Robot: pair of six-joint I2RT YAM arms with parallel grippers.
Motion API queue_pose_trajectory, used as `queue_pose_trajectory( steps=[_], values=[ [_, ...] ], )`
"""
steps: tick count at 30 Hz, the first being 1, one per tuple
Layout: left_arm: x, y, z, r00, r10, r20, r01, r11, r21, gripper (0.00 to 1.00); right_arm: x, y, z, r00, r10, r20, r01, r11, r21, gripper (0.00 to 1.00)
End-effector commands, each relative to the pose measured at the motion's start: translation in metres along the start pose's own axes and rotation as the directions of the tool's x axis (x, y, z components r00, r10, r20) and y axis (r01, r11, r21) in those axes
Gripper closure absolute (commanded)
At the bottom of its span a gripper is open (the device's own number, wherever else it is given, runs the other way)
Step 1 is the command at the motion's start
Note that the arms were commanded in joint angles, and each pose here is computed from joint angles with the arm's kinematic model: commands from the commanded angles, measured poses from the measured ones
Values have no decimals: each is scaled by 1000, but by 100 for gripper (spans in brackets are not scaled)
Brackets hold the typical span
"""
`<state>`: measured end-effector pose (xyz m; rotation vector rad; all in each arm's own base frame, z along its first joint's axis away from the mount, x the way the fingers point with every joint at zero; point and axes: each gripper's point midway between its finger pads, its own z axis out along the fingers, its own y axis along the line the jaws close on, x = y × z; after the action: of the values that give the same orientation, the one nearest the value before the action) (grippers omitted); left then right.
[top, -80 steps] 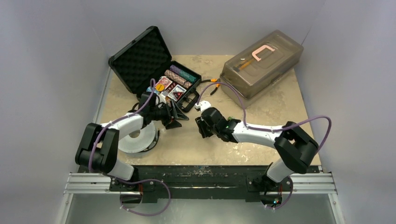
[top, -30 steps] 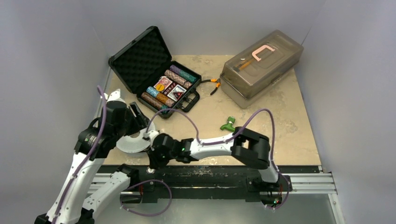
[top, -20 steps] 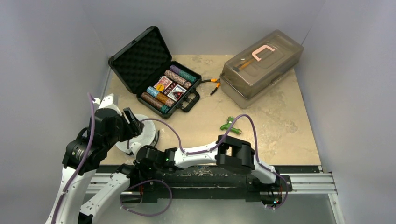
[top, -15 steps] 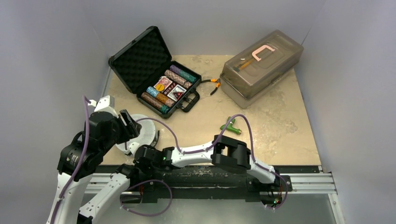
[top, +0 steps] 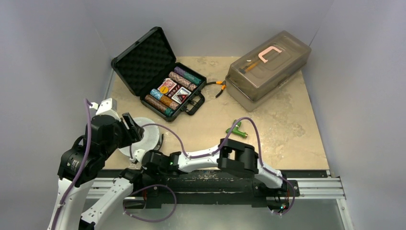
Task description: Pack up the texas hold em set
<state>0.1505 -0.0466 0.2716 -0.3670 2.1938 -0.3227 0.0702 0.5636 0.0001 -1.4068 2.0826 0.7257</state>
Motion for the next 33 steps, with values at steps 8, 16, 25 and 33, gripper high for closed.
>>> queue_pose_trajectory(
  steps=[8,16,25,33],
  values=[
    [-14,-11,11,999,31,19,-32,999,13,41,133,-76,-114,959,71,-276,23,946,322,100],
    [-14,-30,28,999,47,-14,-46,996,70,41,125,-72,-183,905,395,-155,-286,838,466,85],
    [-4,-46,31,997,64,-48,-55,983,174,40,103,-69,-223,652,750,111,-630,456,628,30],
    [8,-58,22,994,55,-91,-29,965,262,38,133,-74,-211,515,829,218,-706,266,657,40]
  ],
)
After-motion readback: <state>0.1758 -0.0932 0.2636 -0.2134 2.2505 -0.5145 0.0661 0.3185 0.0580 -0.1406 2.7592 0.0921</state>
